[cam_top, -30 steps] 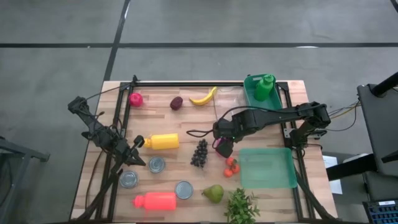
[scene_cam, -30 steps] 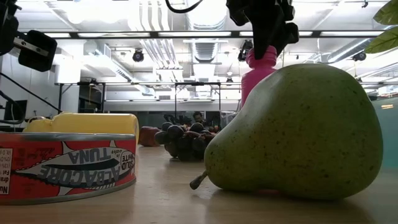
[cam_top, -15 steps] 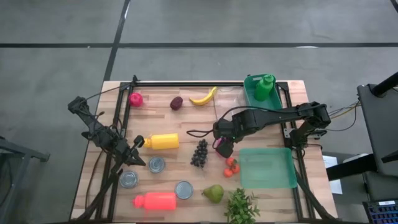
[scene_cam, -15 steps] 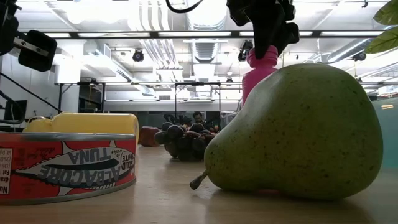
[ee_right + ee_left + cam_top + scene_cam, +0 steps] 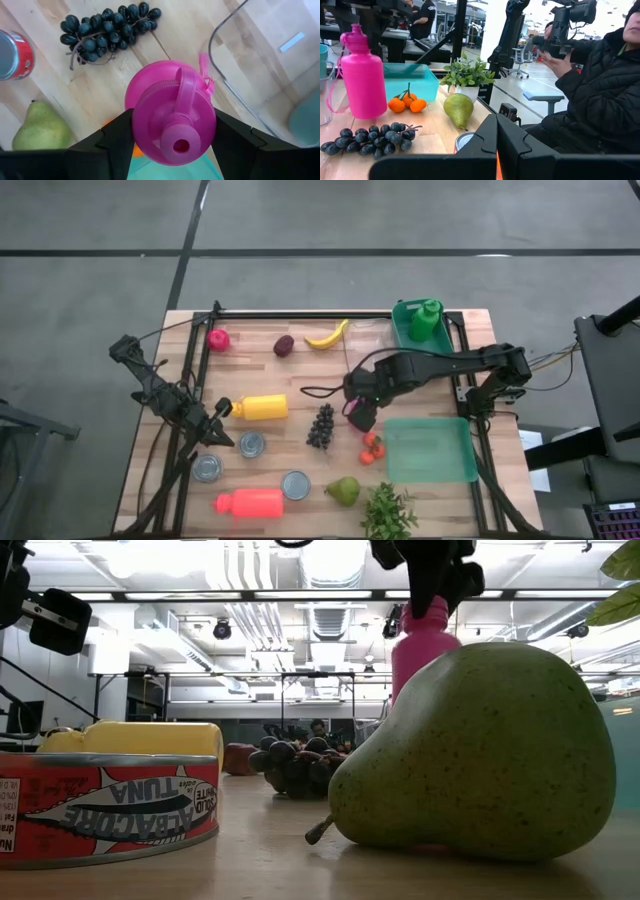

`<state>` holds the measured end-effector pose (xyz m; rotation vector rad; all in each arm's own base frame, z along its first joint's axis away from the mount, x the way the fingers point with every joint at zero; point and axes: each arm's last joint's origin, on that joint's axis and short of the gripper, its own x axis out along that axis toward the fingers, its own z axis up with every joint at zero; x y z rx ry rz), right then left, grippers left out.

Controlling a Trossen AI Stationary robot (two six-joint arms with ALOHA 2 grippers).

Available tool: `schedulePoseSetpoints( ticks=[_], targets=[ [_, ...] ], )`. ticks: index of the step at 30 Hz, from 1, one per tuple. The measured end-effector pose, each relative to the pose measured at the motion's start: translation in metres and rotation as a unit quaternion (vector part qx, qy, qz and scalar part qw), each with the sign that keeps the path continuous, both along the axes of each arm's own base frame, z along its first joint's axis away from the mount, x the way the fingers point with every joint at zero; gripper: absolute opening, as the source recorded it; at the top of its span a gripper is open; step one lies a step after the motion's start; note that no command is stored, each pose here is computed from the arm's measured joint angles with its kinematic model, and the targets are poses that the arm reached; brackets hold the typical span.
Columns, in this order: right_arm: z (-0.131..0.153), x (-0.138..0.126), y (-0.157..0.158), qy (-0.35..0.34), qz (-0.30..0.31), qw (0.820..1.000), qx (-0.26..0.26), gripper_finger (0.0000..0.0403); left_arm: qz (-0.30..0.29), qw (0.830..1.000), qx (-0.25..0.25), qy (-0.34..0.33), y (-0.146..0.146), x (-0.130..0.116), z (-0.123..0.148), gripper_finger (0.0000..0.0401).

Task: Pick & Place Food Item
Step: Put the pink water bottle into the green bin

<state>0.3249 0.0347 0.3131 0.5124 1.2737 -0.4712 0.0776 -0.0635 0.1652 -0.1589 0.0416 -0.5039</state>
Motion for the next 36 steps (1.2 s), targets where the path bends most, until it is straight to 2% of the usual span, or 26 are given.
schedulePoseSetpoints(
  ticks=[8,16,21,26,36],
  targets=[
    [0.032,-0.005,-0.001,-0.014,-0.001,1.000,-0.004,0.0215,0.000,1.000,0.000,0.000,0.000,0.000,0.000,0.0000],
    [0.081,-0.024,-0.005,-0.024,-0.020,0.999,-0.032,0.0215,0.000,1.000,0.000,0.000,0.000,0.000,0.000,0.0000],
    [0.110,-0.039,-0.011,-0.084,-0.042,0.995,-0.038,0.0215,0.000,1.000,0.000,0.000,0.000,0.000,0.000,0.0000],
    [0.133,-0.068,-0.027,-0.131,-0.090,0.986,-0.048,0.0215,0.000,1.000,0.000,0.000,0.000,0.000,0.000,0.0000],
    [0.150,-0.106,-0.070,-0.167,-0.199,0.963,-0.072,0.0215,0.000,1.000,0.000,0.000,0.000,0.000,0.000,0.0000]
  ],
)
